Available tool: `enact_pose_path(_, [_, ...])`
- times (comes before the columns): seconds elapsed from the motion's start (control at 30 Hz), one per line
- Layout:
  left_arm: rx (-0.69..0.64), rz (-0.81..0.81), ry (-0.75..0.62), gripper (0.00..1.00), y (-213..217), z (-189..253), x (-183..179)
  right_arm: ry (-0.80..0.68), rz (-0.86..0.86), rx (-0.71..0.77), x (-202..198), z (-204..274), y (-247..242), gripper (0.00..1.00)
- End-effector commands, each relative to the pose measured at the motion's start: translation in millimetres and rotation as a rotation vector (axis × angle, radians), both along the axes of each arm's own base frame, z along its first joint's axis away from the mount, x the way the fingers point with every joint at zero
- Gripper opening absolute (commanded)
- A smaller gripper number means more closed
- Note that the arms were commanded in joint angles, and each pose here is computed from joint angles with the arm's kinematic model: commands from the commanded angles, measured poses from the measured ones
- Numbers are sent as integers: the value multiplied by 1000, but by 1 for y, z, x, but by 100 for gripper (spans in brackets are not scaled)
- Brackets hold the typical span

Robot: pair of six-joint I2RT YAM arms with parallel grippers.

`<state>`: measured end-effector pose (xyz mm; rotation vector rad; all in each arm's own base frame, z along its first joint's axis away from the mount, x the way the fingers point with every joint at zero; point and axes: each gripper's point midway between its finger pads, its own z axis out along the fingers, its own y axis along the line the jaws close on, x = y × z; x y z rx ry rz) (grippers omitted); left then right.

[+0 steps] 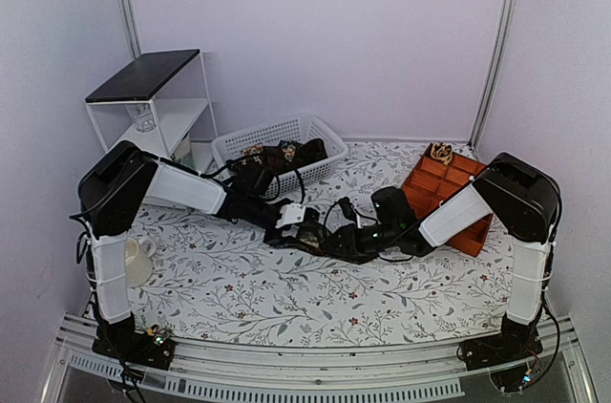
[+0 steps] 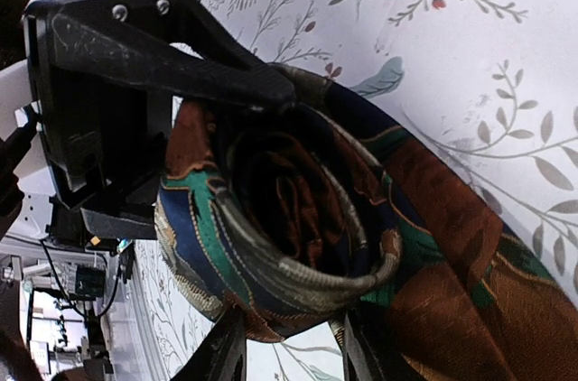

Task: Roll the ties
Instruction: Roll the tie at the center of the board.

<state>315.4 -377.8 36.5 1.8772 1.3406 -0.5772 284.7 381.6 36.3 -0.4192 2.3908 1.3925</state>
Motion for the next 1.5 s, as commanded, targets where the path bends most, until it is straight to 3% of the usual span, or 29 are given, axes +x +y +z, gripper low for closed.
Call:
enact_pose_path(0.0, [-28, 62, -11, 60, -10, 8, 13, 76, -125, 2, 15, 4, -6, 38])
enact_pose_path(0.13, [-35, 83, -1, 66, -10, 7, 12, 128, -180, 16, 18, 10, -8, 38])
enact_pose_path(0.4, [-13, 102, -9, 67, -10, 3, 13, 48, -295, 15, 33, 59, -25, 36])
enact_pose_path(0.67, [7, 136, -26, 66, -9, -5, 20, 68, -404, -88, 62, 19, -55, 17])
enact_pose_path(1.0, [17, 230, -32, 65, -6, -7, 35, 215, -399, -205, 35, -45, -70, 17])
enact_pose_path(1.47, [34, 298, -51, 66, -7, -10, 40, 238, -389, -196, 20, -44, -70, 17])
